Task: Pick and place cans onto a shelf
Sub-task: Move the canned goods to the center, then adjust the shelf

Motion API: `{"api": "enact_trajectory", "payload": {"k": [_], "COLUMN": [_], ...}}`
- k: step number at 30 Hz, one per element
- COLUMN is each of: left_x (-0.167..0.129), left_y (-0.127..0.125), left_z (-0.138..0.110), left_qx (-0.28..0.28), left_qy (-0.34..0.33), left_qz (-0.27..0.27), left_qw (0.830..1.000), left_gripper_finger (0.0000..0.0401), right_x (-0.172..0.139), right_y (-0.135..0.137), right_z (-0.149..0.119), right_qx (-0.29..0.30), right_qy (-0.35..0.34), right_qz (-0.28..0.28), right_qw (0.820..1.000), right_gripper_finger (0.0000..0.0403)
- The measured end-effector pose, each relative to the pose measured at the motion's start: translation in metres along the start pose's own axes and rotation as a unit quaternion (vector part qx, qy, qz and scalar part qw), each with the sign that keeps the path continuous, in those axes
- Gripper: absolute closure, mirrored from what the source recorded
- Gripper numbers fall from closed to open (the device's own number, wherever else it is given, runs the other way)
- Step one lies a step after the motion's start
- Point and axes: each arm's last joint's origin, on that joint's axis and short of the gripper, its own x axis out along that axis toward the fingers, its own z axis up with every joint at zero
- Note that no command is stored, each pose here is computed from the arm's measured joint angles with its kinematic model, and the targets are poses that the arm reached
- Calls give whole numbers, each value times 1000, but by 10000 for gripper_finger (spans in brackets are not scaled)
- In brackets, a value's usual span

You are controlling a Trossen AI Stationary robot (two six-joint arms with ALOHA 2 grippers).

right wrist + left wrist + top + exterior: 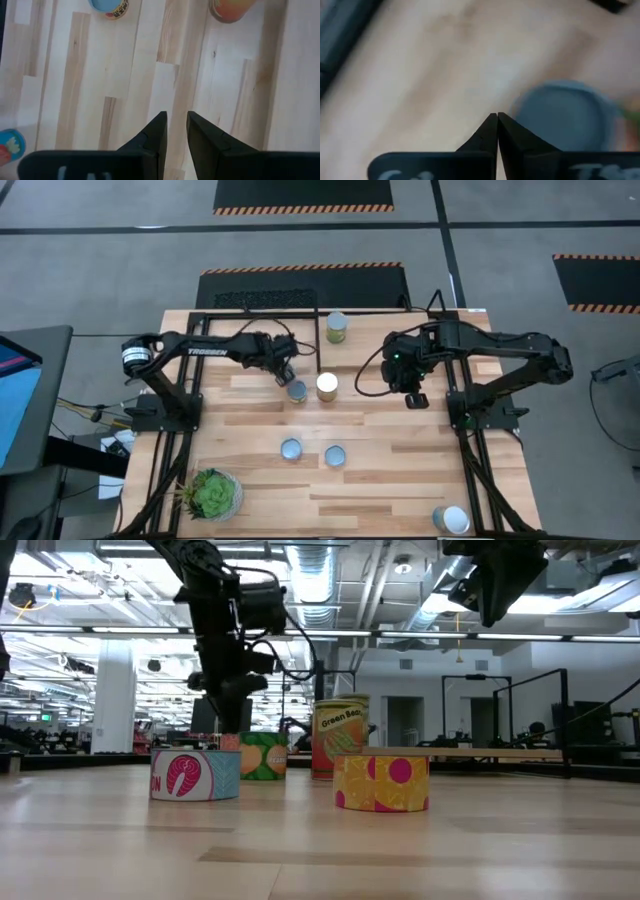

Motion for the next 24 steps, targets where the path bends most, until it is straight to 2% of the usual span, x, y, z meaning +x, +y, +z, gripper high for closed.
{"api": "enact_trajectory", "payload": {"k": [2, 5, 8, 11, 13, 16, 20, 22, 24], "left_x": [-7, -25, -43, -57, -64, -72, -77, -73, -64], "left_y": [-15, -35, -41, -33, -32, -47, -67, -70, -71], "left_z": [-3, 1, 4, 5, 10, 18, 37, 47, 53], "left_qx": [8, 31, 57, 48, 40, 78, 147, 157, 158], "left_qy": [-3, -31, -47, -34, -42, -82, -183, -215, -223], "left_qz": [-30, -47, 15, 91, 93, 14, -111, -148, -157], "left_qw": [1000, 998, 997, 994, 994, 993, 966, 952, 949], "left_gripper_finger": [401, 401, 401, 401, 401, 401, 401, 401, 401], "right_x": [0, 0, 0, 0, 0, 0, 0, 0, 0], "right_y": [0, 0, 0, 0, 0, 0, 0, 0, 0], "right_z": [0, 0, 0, 0, 0, 0, 0, 0, 0], "right_qx": [-1, -5, -5, -5, -5, -7, -18, -18, -18], "right_qy": [0, -1, -2, -2, -2, -2, -2, -2, -1], "right_qz": [0, 0, -1, -1, -1, -1, -1, -1, 0], "right_qw": [1000, 1000, 1000, 1000, 1000, 1000, 1000, 1000, 1000], "right_gripper_finger": [305, 305, 305, 305, 305, 305, 305, 305, 305]}}
